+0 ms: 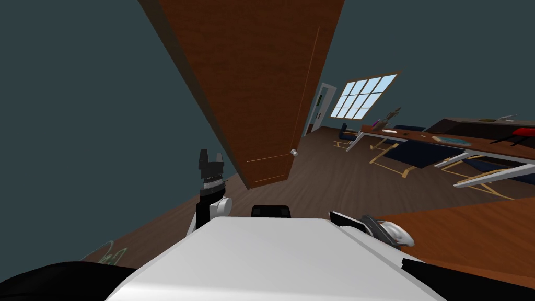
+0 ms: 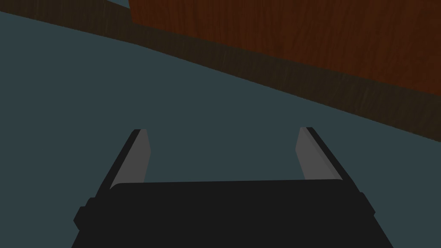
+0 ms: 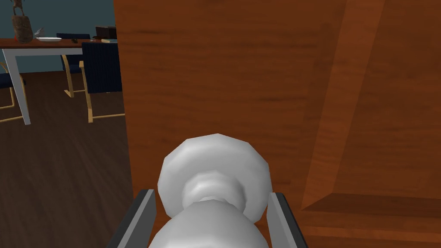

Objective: Push the door open

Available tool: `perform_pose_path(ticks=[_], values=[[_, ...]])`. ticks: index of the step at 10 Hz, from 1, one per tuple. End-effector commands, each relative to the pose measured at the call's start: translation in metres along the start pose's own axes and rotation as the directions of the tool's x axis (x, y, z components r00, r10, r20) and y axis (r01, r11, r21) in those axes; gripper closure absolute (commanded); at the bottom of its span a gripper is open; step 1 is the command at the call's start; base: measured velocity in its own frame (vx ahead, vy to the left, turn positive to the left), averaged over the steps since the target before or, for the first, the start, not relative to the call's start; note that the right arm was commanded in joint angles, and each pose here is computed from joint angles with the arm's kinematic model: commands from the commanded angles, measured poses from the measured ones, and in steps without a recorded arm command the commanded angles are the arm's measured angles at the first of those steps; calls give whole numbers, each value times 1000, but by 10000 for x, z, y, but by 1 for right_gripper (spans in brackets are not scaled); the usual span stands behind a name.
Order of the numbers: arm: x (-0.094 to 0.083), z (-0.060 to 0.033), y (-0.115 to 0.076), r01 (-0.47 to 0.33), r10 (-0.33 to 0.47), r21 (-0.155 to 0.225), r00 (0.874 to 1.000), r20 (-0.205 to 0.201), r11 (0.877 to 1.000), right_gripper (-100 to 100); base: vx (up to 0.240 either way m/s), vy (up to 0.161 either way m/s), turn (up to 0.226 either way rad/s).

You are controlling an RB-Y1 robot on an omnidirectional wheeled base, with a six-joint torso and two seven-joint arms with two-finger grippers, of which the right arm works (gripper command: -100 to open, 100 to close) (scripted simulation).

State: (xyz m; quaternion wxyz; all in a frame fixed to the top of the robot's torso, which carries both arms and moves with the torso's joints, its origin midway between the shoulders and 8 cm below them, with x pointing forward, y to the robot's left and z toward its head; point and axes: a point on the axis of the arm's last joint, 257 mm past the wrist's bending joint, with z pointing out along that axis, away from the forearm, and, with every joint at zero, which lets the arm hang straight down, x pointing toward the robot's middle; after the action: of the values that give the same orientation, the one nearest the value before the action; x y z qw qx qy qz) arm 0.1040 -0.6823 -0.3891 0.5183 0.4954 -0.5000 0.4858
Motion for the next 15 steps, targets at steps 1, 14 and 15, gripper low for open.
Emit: perform_pose_path(ticks=[1, 14, 15], values=[[-26, -15, 119, -25, 25, -39, 1000, 8, 999, 100, 38, -42, 8], [170, 62, -427, 137, -128, 158, 989, -70, 978, 100, 22, -55, -32], [171, 79, -374, 138, -129, 146, 989, -68, 980, 100, 69, -111, -43]])
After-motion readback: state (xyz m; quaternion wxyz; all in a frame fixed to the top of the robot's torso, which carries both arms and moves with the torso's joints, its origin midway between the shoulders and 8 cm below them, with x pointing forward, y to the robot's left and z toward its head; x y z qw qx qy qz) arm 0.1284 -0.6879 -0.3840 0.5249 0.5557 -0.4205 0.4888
